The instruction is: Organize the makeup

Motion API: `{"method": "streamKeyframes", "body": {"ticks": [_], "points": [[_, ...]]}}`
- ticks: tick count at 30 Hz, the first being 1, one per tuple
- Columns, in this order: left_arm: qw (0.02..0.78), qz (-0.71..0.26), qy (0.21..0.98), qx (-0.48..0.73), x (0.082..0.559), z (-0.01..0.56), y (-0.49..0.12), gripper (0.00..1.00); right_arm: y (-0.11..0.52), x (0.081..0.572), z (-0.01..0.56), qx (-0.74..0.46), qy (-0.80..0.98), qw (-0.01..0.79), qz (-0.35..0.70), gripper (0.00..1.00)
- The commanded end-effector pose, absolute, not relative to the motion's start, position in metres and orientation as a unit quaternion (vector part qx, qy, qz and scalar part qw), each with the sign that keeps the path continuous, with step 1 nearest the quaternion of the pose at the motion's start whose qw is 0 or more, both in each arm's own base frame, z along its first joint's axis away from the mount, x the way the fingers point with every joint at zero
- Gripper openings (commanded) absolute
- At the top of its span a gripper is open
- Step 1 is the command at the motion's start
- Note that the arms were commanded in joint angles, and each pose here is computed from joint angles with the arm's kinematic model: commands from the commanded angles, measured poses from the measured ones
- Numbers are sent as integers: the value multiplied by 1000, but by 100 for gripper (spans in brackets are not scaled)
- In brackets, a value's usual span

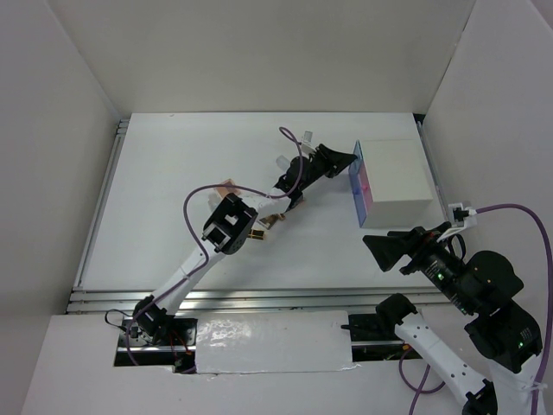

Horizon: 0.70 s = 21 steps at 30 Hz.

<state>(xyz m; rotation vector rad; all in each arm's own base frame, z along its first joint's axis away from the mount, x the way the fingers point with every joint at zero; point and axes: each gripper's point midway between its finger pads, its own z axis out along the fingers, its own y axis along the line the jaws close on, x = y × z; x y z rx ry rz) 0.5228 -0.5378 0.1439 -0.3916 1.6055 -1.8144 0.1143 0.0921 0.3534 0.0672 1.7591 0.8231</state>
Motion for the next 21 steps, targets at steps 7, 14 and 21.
{"method": "streamKeyframes", "body": {"ticks": [7, 14, 21], "points": [[363, -719, 580, -119, 528, 203, -505, 9, 91, 118, 362, 28, 741, 575, 344, 100], [359, -709, 592, -134, 528, 188, -468, 5, 94, 123, 360, 33, 742, 572, 348, 100], [369, -696, 601, -132, 526, 193, -437, 3, 98, 126, 358, 38, 742, 567, 356, 100]]}}
